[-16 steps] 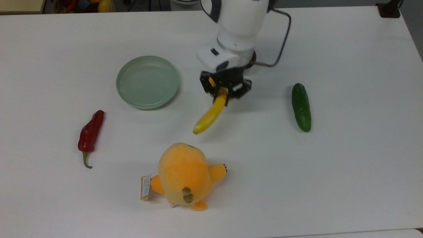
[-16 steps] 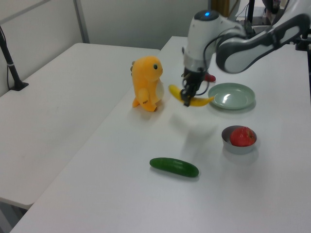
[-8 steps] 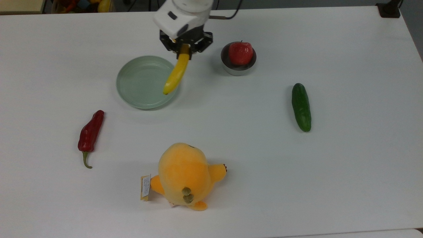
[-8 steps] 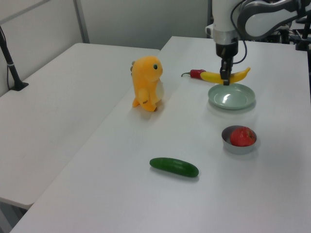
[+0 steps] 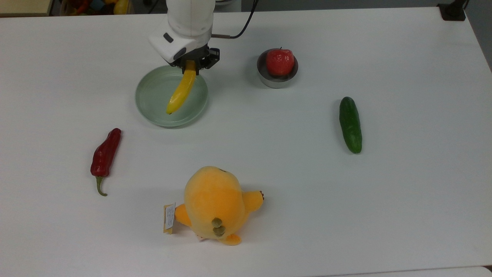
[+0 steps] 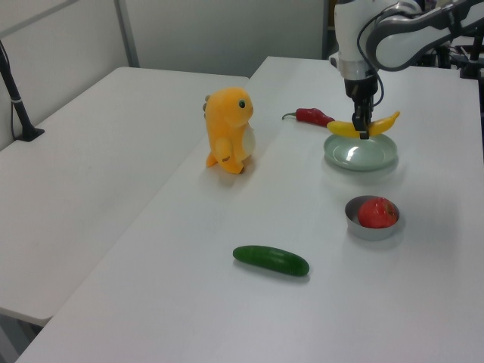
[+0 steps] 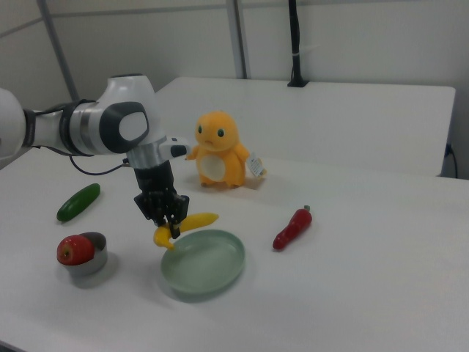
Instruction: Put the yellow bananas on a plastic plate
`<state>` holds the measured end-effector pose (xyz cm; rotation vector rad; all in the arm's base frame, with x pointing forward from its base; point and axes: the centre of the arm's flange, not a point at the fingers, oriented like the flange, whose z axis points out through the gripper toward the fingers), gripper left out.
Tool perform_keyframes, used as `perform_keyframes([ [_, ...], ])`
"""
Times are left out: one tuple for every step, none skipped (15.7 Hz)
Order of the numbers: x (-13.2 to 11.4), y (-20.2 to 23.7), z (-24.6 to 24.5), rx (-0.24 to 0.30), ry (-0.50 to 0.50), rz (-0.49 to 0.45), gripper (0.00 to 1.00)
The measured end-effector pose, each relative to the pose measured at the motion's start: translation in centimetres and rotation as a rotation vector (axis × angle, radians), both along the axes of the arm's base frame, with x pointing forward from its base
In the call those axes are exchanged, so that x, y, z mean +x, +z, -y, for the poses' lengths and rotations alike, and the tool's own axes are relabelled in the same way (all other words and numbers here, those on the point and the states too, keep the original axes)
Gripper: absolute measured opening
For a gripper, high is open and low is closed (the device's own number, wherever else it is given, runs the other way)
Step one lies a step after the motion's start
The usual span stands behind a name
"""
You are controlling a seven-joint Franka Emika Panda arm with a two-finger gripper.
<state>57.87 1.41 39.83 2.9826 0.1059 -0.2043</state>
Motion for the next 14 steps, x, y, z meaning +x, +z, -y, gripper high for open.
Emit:
perform_keyframes([
  [0.1,-0.7,0.1,0.0,-0.002,-0.008,0.31],
  [0.2,-1.0,0.1,0.0,-0.002,-0.012,0.32],
  [0.2,-1.1,0.1,0.0,-0.002,-0.015,0.36],
  [0.2,-1.2,0.1,0.0,-0.002,-0.016,0.36],
  [0.2,-1.1,0.1,0.0,-0.002,-0.015,0.4],
  [0.2,-1.1,0.2,-0.002,0.0,-0.014,0.48],
  [0.3,-1.0,0.2,-0.005,0.001,-0.012,0.58],
  [0.3,-0.9,0.2,-0.007,0.002,-0.01,0.68],
  [0.3,-0.8,0.2,-0.007,0.003,-0.009,0.78],
  [0.4,-0.7,0.2,-0.007,0.003,-0.007,0.89],
  [0.4,-0.6,0.2,-0.007,0.003,-0.004,0.96],
  [0.5,-0.5,0.2,-0.007,0.003,-0.001,1.0],
  [0.5,-0.1,0.2,-0.007,0.002,0.006,1.0],
  [0.7,0.7,0.2,-0.007,0.001,0.022,1.0],
])
